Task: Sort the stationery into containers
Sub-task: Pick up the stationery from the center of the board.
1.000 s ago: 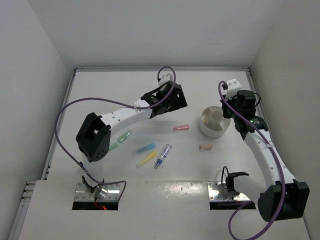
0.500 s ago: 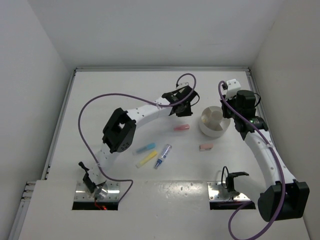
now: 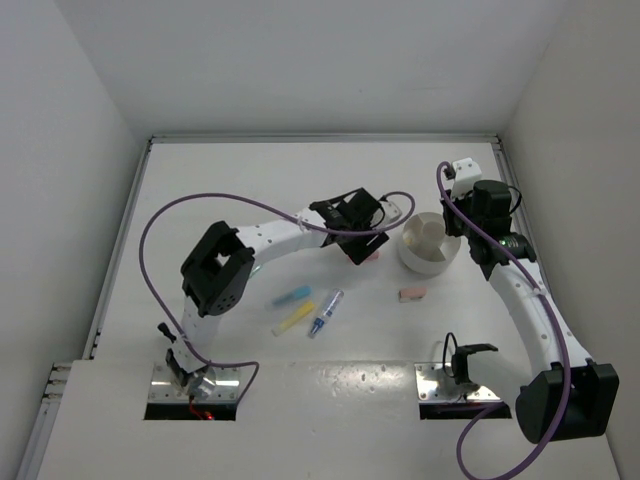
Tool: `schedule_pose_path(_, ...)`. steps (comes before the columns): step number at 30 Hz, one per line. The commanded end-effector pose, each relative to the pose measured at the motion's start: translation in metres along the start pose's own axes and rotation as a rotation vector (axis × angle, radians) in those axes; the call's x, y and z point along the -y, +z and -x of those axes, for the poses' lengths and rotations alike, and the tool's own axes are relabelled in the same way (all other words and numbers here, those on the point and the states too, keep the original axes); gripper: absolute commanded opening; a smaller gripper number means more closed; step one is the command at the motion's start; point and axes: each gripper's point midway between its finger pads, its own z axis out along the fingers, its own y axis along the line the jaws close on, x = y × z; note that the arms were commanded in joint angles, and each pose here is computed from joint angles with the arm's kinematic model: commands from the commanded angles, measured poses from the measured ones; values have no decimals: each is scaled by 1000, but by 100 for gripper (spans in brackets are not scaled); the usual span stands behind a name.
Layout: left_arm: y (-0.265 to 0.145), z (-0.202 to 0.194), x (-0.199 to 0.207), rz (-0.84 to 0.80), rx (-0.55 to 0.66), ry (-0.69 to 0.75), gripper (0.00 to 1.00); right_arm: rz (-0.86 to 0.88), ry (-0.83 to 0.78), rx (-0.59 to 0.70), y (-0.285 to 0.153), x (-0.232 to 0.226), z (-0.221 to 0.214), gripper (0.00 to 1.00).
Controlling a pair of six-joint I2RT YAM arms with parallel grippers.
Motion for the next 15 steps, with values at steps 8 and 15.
schedule_pose_path(8, 26, 32, 31, -104, 73, 201, 64, -24, -1, 64, -5, 8, 22, 26)
schedule_pose_path(15, 45, 26, 21, -103, 46, 183, 59, -24, -1, 64, -5, 8, 22, 26)
